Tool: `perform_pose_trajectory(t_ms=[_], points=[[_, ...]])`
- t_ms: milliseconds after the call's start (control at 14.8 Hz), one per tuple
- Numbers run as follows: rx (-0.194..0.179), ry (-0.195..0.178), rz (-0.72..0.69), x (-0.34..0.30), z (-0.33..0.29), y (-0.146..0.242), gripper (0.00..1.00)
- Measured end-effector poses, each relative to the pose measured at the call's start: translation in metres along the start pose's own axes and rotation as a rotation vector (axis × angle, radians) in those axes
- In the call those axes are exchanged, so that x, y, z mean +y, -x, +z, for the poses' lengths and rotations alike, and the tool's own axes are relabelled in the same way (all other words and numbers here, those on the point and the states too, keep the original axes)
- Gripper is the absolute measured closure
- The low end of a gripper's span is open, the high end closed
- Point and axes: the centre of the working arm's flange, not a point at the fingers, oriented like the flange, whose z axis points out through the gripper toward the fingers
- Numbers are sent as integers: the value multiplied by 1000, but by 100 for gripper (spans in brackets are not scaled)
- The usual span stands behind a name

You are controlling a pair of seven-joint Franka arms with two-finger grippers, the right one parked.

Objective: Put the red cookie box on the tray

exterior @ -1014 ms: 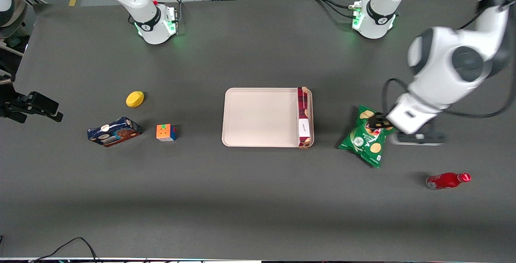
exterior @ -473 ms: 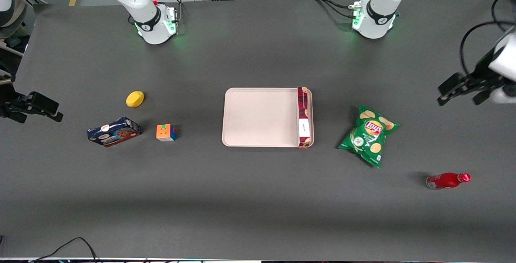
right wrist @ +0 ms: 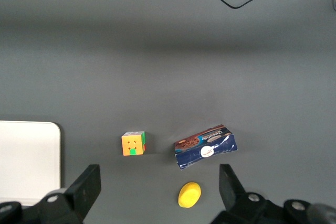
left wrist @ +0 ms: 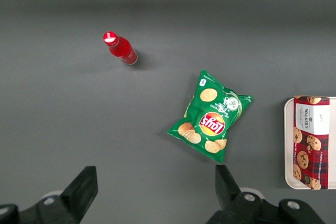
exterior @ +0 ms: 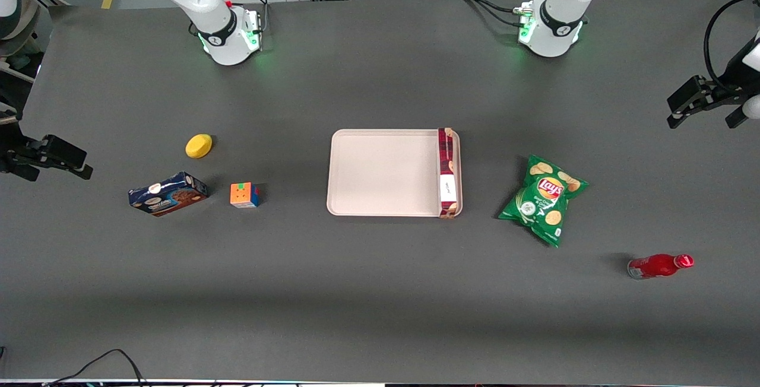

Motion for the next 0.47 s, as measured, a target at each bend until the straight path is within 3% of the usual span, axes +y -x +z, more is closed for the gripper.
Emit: perform_pose_trajectory(t_ms=[473], points=[[-2,-4,18,-4,-4,1,0]])
